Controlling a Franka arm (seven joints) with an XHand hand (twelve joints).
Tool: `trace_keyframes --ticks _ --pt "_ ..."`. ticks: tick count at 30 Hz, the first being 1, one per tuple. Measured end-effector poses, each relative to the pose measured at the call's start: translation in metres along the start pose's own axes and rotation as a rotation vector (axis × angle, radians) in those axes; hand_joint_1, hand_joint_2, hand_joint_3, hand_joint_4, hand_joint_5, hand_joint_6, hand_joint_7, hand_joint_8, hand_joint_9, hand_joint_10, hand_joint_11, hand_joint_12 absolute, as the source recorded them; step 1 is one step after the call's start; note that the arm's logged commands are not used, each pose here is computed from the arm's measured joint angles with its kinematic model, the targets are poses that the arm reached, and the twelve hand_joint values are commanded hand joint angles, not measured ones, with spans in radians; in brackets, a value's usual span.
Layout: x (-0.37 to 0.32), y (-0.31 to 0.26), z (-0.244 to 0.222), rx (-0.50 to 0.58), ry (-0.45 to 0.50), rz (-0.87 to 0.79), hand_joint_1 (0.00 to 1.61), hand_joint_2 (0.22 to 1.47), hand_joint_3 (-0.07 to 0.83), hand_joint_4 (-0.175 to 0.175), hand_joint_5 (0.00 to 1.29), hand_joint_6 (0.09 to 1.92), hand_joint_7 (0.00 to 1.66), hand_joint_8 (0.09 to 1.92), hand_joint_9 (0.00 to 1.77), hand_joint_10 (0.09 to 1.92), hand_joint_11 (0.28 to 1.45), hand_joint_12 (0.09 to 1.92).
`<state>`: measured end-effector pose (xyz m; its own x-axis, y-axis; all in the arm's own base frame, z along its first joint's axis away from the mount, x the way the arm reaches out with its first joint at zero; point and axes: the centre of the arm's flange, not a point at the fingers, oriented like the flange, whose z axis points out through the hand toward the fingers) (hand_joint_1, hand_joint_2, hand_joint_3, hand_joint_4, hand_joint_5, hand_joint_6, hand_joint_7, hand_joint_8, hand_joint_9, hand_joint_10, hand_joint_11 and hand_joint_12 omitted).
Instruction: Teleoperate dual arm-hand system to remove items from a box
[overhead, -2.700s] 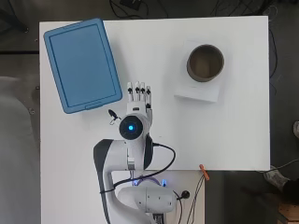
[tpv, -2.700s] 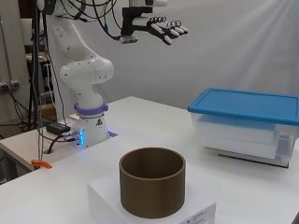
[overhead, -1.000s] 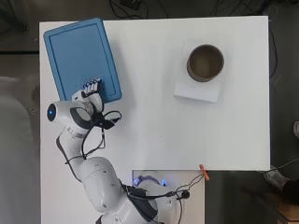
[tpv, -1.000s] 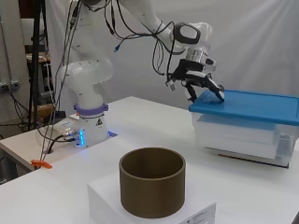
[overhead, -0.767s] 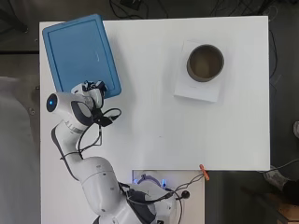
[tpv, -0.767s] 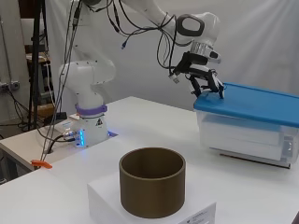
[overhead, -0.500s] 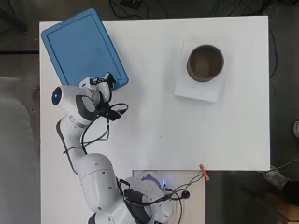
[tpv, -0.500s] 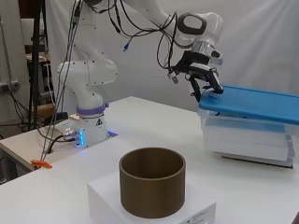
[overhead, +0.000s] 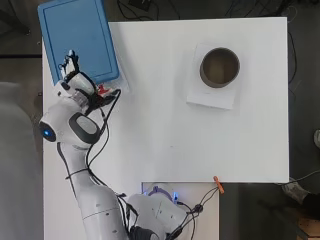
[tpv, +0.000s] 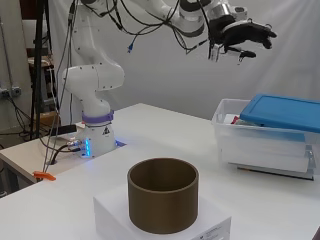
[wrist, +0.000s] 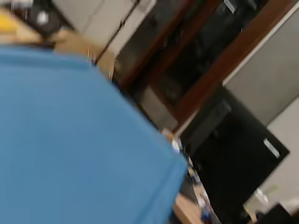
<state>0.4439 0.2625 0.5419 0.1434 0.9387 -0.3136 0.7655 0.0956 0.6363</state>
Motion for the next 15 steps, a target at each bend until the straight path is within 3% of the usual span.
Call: trace_keyframes --ticks 2,3,4,6,8,9,11,13,15 --pt "0.002 0.017 -0.009 -0.002 0.107 0.052 0.39 1.19 0.004 0.146 0.45 1.29 0.63 1.25 0.79 0.89 0.82 0.09" --pt "0.003 0.019 -0.01 0.029 0.125 0.068 0.5 1.26 0.007 0.161 0.46 1.48 0.59 1.4 0.74 1.07 0.85 0.09" --pt "0.003 0.018 -0.008 0.073 0.126 0.08 0.48 1.25 -0.002 0.149 0.47 1.32 0.59 1.35 0.73 1.09 0.84 0.09" --pt "-0.001 0.01 0.002 0.224 0.09 0.104 0.37 1.21 -0.004 0.091 0.54 0.62 0.72 0.64 0.78 0.54 0.71 0.09" --pt "-0.006 0.001 0.014 0.414 0.043 0.131 0.32 1.19 -0.001 0.07 0.64 0.21 0.83 0.2 0.88 0.17 0.67 0.09" --pt "-0.009 -0.007 0.021 0.527 0.018 0.137 0.3 1.18 -0.001 0.068 0.66 0.12 0.85 0.1 0.91 0.09 0.67 0.09" --pt "-0.013 -0.026 0.028 0.711 -0.011 0.139 0.3 1.19 0.0 0.08 0.74 0.09 0.95 0.09 1.01 0.09 0.72 0.09" --pt "-0.014 -0.051 0.036 0.834 -0.023 0.138 0.3 1.19 0.002 0.097 0.8 0.09 1.02 0.09 1.08 0.09 0.77 0.09" --pt "-0.013 -0.074 0.052 0.886 -0.029 0.132 0.29 1.2 0.003 0.103 0.83 0.09 1.05 0.09 1.12 0.09 0.8 0.09"
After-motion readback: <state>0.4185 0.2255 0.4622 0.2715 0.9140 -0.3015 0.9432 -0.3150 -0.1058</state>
